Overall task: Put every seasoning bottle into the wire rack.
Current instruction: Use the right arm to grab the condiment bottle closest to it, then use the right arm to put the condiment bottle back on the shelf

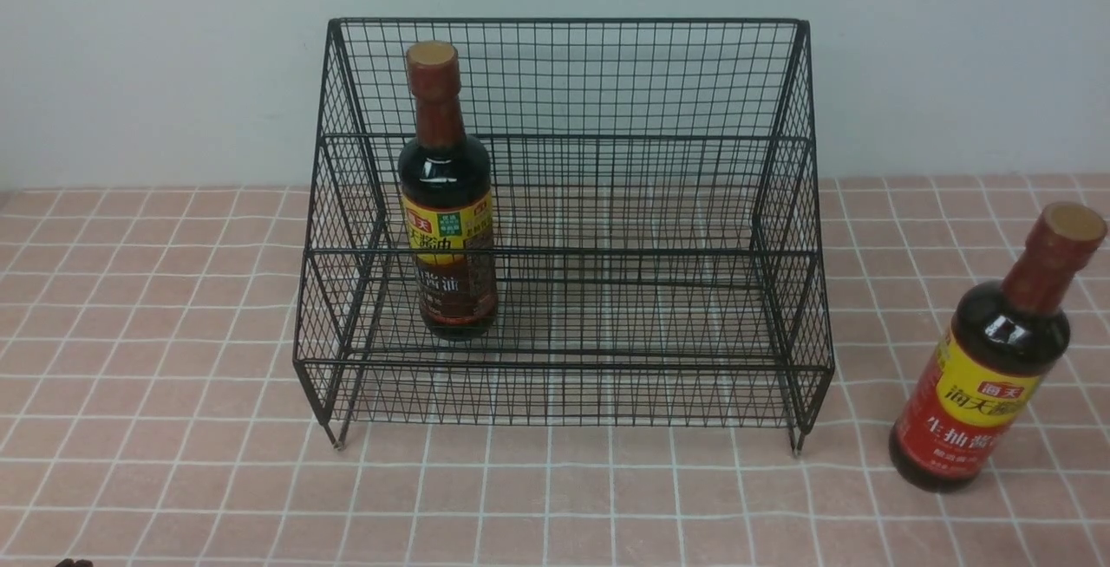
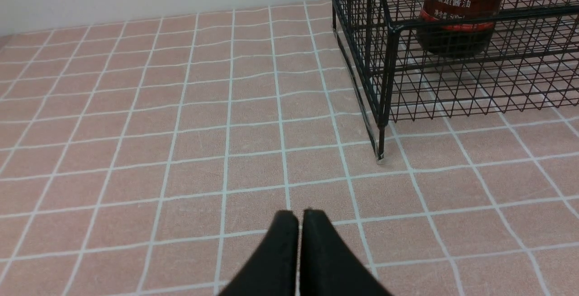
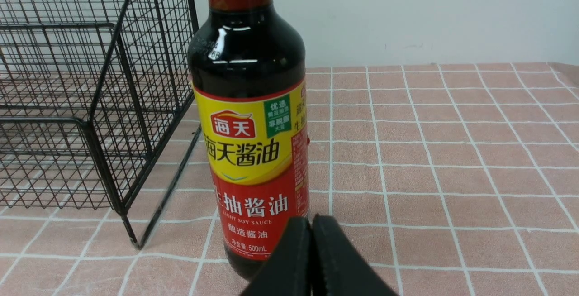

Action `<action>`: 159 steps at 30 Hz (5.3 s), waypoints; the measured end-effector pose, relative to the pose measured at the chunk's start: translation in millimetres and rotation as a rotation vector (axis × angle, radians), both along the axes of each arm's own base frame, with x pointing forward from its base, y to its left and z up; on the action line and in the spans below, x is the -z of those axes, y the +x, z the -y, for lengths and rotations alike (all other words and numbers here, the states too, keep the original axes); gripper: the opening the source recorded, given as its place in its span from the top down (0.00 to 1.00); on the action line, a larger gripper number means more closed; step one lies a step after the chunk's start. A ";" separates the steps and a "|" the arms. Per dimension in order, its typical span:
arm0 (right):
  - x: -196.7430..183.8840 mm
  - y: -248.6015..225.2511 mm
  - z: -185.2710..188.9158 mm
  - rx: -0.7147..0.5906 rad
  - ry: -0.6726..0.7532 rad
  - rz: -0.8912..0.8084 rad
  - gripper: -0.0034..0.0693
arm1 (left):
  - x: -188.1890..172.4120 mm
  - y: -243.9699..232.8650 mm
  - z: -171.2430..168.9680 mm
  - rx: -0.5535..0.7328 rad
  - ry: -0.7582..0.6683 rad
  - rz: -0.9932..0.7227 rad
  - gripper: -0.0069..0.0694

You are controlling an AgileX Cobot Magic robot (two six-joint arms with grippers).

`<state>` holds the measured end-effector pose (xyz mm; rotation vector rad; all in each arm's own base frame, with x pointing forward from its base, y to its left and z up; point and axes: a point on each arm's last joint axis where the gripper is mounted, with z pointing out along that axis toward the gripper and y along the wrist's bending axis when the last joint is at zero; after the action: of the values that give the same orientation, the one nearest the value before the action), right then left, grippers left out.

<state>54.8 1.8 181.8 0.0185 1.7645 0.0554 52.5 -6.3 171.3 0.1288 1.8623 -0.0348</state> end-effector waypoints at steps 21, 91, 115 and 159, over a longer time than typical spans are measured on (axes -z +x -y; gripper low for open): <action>-0.1 0.0 0.4 0.001 -0.015 0.001 0.97 | 0.1 0.0 0.0 0.000 0.000 -0.001 0.92; -45.0 90.4 -9.0 -0.082 -0.016 0.222 0.33 | 0.1 -0.1 0.0 0.001 0.001 -0.004 0.92; -15.1 174.6 -20.0 -0.175 0.074 0.092 0.26 | 0.3 -0.2 0.1 0.001 0.001 -0.006 0.92; -241.4 346.8 -119.0 -0.551 0.128 0.447 0.59 | 0.4 -0.2 0.0 0.000 0.001 -0.007 0.92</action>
<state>401.6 120.8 423.3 -0.3623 1.2736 0.5317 52.2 -6.3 171.0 0.1291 1.8689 -0.0343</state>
